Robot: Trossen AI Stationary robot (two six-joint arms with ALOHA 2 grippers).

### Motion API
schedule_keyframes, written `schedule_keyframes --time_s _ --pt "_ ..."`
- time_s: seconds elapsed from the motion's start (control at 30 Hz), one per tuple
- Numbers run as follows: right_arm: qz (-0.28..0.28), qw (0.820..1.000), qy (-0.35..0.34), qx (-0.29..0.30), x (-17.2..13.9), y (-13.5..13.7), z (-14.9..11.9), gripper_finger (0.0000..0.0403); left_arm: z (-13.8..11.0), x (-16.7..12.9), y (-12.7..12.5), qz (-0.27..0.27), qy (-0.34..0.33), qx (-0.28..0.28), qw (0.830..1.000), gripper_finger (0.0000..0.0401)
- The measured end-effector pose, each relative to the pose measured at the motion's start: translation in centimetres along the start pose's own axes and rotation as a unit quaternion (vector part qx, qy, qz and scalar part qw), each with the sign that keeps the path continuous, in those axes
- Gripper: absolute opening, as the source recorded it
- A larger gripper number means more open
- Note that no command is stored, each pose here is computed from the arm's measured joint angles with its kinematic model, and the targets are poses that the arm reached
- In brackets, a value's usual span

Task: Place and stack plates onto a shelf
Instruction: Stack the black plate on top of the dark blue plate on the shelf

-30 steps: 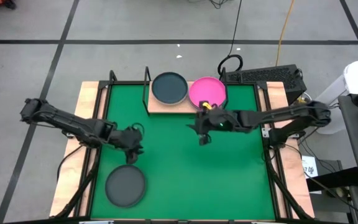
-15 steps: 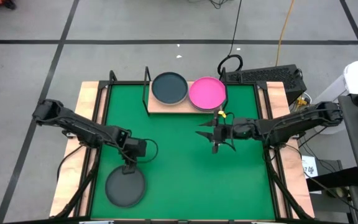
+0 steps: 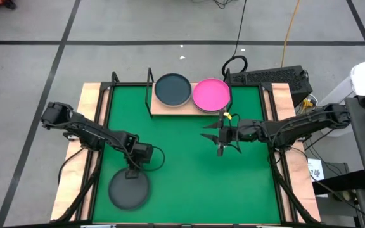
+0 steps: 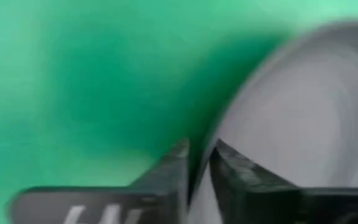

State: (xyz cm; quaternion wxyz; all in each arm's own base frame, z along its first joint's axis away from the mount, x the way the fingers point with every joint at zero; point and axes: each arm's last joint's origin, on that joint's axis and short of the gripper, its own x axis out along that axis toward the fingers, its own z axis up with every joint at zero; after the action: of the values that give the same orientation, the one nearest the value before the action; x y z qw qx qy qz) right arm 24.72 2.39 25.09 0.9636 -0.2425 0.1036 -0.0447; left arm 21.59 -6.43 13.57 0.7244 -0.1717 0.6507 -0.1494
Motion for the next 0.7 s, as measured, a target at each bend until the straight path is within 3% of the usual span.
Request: schedule_keyframes --time_s 0.1,0.4,0.53,0.7 --pt "0.0 1.0 0.001 0.0 0.0 0.0 0.0 0.0114 0.1 -0.3 0.2 -0.033 0.004 -0.01 0.999 0.0017" --pt "0.002 1.0 0.004 -0.001 0.0 0.0 -0.1 0.0114 2.5 -2.5 1.1 -0.04 -0.057 -0.091 0.993 0.002" --pt "0.003 1.0 0.006 -0.002 0.0 0.1 -0.1 0.0114 5.0 -5.2 1.3 -0.053 -0.114 -0.09 0.988 0.0021" --pt "0.004 1.0 0.008 -0.002 0.0 0.1 -0.1 0.0114 8.0 -9.7 2.4 -0.026 -0.21 -0.092 0.973 0.0021"
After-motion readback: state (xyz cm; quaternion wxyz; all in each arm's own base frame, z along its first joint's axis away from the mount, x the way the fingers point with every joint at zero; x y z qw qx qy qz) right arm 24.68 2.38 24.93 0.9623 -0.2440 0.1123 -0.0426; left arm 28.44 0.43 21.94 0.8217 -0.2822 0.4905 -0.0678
